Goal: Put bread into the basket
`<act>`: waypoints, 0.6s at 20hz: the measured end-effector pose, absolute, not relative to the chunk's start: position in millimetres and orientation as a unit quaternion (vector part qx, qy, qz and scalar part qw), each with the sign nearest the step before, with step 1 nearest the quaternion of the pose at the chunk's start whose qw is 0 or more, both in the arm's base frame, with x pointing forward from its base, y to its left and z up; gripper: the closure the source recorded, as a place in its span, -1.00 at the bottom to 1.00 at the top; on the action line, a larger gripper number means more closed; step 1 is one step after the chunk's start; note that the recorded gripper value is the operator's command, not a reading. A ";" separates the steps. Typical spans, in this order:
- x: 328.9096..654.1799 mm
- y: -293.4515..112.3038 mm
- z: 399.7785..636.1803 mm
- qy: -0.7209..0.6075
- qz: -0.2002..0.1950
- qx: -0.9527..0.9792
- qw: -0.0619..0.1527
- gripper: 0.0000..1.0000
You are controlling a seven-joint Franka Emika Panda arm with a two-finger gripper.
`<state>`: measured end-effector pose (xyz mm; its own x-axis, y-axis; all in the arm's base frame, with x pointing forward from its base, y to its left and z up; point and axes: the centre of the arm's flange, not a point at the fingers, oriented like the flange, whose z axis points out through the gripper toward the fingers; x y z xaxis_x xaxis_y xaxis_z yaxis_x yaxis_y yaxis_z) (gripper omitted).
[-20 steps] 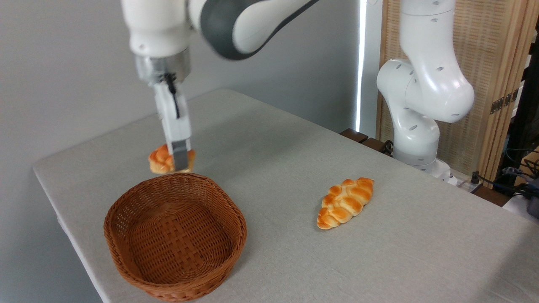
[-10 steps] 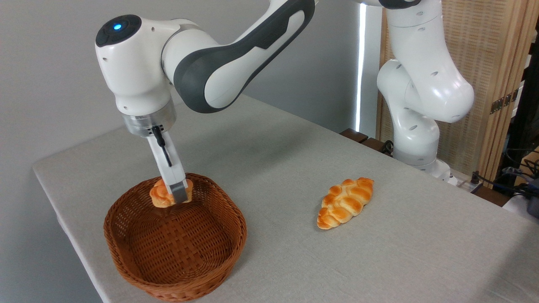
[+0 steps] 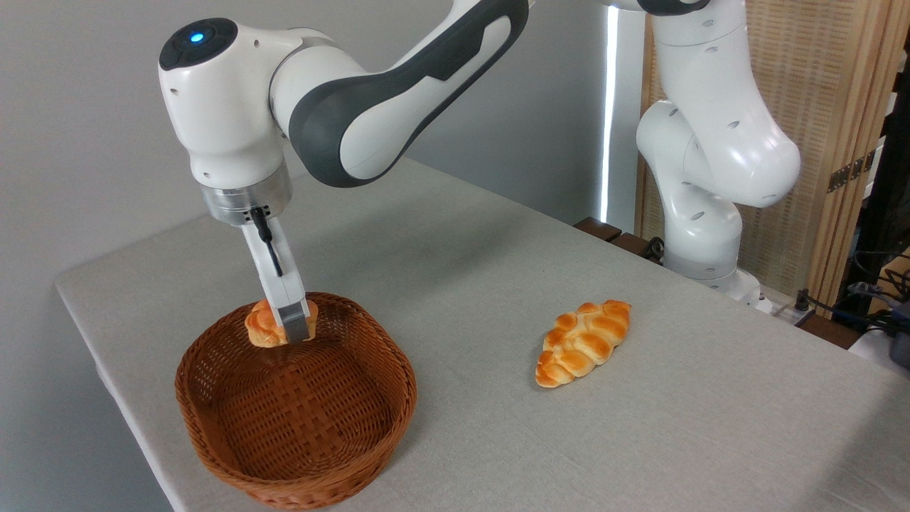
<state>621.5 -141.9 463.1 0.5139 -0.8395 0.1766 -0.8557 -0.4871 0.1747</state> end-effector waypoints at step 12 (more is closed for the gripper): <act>622.8 -129.9 481.7 -0.488 0.044 0.866 0.102 -1.00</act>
